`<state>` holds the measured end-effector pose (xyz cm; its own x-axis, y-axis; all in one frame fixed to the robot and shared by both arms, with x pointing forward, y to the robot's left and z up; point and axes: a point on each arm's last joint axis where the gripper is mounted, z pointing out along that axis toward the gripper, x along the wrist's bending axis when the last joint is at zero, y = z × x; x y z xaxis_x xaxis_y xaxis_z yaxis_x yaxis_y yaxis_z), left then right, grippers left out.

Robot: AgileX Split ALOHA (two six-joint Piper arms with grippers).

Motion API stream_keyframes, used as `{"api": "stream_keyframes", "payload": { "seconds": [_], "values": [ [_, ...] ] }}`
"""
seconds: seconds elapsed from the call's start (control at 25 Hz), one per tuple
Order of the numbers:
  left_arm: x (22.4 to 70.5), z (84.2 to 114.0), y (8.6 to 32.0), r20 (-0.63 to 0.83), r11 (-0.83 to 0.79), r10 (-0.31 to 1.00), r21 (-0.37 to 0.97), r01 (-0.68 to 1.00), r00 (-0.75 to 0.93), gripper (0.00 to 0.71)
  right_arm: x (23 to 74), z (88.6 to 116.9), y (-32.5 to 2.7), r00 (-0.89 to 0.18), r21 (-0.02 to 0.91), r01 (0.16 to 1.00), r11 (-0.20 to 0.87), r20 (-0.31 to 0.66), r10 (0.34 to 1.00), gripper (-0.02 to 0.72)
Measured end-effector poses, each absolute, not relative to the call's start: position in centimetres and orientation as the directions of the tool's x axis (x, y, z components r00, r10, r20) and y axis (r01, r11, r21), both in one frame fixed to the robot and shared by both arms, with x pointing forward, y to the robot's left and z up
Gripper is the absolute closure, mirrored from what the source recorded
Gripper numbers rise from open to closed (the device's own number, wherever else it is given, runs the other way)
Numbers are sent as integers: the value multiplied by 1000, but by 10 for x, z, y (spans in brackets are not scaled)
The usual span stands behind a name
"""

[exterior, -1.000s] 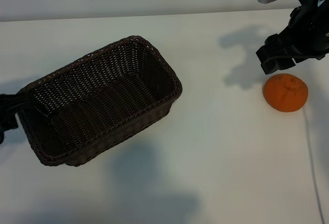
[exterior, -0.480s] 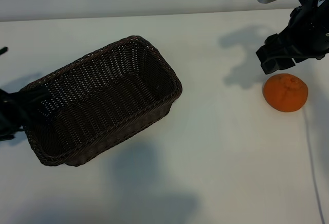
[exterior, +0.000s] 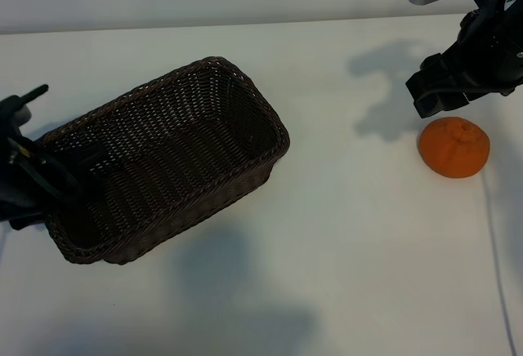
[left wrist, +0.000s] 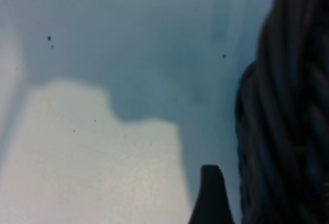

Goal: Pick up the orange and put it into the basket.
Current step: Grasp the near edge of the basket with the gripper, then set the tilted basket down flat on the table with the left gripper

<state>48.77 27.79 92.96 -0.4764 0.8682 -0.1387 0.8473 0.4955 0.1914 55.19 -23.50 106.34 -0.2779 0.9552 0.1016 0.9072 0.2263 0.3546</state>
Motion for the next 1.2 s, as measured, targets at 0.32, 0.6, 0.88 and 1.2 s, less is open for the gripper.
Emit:
{"api": "stream_keyframes", "payload": {
  "seconds": [0.32, 0.6, 0.88, 1.2],
  "values": [
    [490, 916, 277, -112, 481, 876, 153, 863, -469, 165, 552, 1063, -235, -278, 355, 907, 225, 105, 955, 132],
    [491, 916, 277, -125, 486, 874, 167, 858, -470, 295, 552, 1063, -235, -278, 355, 907, 225, 105, 955, 132],
    [491, 934, 277, -173, 486, 873, 240, 841, -455, 295, 552, 1063, -235, -278, 355, 907, 225, 105, 955, 133],
    [486, 966, 277, -240, 481, 875, 334, 811, -421, 296, 552, 1063, -235, -279, 355, 907, 226, 105, 955, 133]
  ]
}}
